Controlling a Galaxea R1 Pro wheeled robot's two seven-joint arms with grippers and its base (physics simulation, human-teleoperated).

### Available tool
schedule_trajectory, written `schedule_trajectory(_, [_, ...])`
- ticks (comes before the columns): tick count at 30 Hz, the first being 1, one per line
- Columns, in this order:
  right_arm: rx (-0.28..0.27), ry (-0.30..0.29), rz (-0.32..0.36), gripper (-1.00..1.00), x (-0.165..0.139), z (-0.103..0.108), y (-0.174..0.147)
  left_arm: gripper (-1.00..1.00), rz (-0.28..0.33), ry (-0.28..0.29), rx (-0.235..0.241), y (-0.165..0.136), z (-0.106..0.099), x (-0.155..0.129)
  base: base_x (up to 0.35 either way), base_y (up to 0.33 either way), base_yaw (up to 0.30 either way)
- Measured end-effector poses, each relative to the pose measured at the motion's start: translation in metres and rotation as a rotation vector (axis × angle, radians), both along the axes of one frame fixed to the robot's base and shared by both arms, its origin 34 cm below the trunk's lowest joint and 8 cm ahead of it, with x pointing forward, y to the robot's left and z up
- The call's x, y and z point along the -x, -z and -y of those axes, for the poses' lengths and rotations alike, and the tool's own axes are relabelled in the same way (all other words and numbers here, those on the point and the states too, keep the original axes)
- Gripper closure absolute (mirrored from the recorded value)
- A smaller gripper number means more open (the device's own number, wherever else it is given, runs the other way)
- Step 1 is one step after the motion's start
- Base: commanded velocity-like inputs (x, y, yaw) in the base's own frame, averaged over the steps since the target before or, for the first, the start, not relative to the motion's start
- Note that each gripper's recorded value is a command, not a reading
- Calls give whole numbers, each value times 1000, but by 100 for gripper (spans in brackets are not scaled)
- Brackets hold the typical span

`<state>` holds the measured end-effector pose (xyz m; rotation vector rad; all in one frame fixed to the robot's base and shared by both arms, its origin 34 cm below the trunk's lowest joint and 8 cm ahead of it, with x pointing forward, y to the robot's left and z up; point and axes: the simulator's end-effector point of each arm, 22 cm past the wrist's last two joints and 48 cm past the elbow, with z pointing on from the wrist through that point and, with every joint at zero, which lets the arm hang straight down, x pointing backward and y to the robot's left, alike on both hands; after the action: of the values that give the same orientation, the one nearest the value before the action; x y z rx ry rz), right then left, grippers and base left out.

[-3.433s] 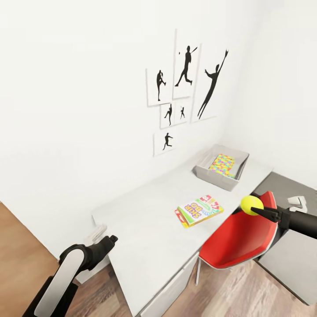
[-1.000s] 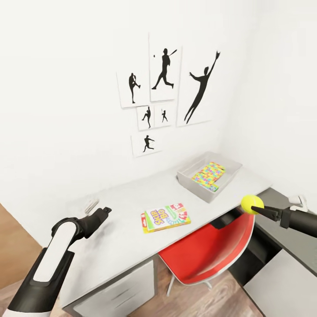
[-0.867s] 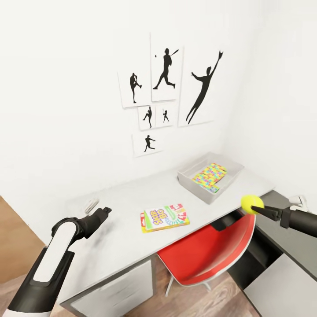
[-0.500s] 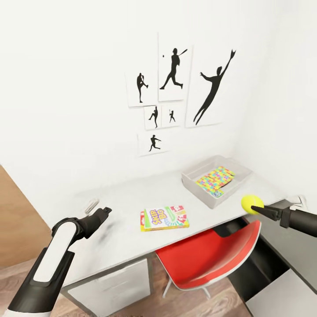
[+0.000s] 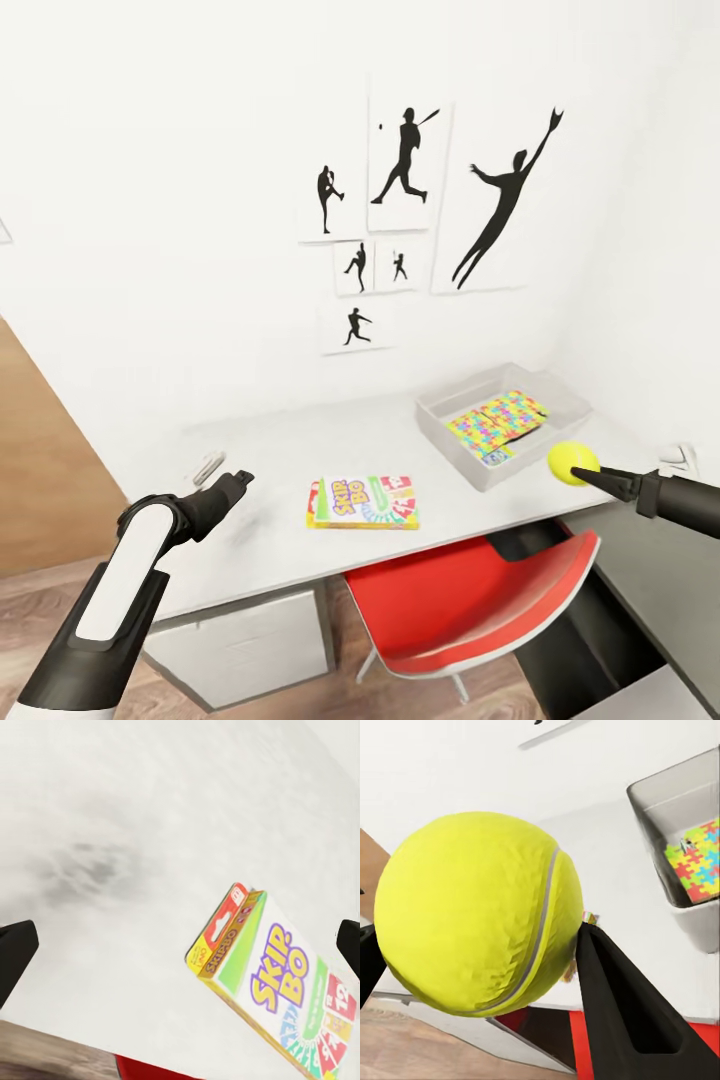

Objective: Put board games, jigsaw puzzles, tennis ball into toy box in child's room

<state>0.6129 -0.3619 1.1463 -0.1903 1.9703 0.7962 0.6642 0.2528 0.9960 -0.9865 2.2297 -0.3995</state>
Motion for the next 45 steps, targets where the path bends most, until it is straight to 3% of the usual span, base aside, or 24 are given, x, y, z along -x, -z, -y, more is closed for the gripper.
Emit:
schedule_trajectory(20, [2, 2, 4, 100, 0, 0, -1, -100, 1, 1, 2, 0, 1, 0, 123, -293, 16])
schedule_trajectory(33, [0, 7, 2, 100, -1, 1, 0, -100, 7, -2, 8, -1, 0, 0, 29, -54, 0])
schedule_trajectory(45, [28, 61, -13, 100, -7, 12, 5, -100, 6, -7, 8, -1, 0, 0, 16, -11, 0])
